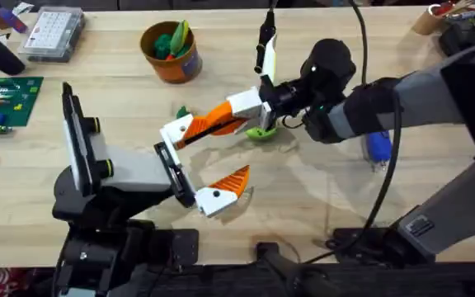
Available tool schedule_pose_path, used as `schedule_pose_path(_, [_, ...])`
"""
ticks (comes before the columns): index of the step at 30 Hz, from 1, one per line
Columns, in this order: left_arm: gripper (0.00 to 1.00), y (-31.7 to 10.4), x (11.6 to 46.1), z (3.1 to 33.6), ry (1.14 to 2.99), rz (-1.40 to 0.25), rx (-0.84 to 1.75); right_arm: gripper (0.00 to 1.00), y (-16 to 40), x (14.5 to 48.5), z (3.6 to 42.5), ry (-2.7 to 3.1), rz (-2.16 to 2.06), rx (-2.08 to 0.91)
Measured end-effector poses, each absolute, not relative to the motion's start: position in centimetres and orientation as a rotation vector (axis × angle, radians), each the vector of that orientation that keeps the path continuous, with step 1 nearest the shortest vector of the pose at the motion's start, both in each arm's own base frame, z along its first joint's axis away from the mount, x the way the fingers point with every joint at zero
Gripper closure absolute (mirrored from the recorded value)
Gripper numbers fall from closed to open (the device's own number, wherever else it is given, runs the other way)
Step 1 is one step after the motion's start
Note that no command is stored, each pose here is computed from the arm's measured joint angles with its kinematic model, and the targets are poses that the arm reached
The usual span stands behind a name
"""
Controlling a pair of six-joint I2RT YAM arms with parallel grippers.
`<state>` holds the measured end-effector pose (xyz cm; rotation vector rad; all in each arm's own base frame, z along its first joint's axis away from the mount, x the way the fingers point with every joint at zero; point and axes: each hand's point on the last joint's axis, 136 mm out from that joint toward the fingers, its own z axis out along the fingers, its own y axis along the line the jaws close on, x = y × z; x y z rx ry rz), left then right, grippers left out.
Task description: Pick up the gripper from the table and insert it into the empty holder that is missing its gripper. Then pick up a screw, insert it into the mounting hole, and use the screwdriver to tighten it. Finally, clean up the table by picking up the vegetable and placing it into the bucket.
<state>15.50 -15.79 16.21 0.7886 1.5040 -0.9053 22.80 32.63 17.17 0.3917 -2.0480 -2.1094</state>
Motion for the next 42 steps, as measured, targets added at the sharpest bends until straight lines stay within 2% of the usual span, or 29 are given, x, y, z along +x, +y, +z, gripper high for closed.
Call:
schedule_pose_path(6, [0.014,-15.8,15.5,16.2,1.504,-0.905,0.788,0.972,32.6,22.8,17.2,-2.048,-2.109,0.391])
schedule_pose_path(7, [0.014,-15.8,15.5,16.2,1.504,-0.906,0.788,0.888,32.6,22.8,17.2,-2.048,-2.108,0.388])
schedule_pose_path(12, [0.014,-16.0,15.1,16.2,1.505,-0.937,0.799,0.152,32.8,23.2,17.3,-2.06,-2.129,0.371])
schedule_pose_path(13, [0.013,-16.0,15.1,16.2,1.506,-0.94,0.799,0.053,32.8,23.2,17.3,-2.062,-2.132,0.371])
schedule_pose_path(14, [0.013,-16.0,15.0,16.2,1.506,-0.942,0.799,0.02,32.8,23.2,17.3,-2.063,-2.135,0.37])
schedule_pose_path(24, [0.013,-16.1,14.9,16.2,1.506,-0.954,0.804,0.007,32.9,23.5,17.0,-2.07,-2.123,0.331])
schedule_pose_path(28, [0.013,-16.1,14.8,16.2,1.505,-0.956,0.806,0.006,33.0,23.9,15.3,-2.085,-2.02,0.153])
schedule_pose_path(32, [0.013,-16.1,14.8,16.2,1.505,-0.957,0.806,0.005,32.8,24.4,15.5,-2.1,-2.053,0.177])
schedule_pose_path(42, [0.013,-16.1,14.8,16.2,1.505,-0.957,0.806,0.004,29.9,29.6,17.9,-2.203,-2.25,0.239])
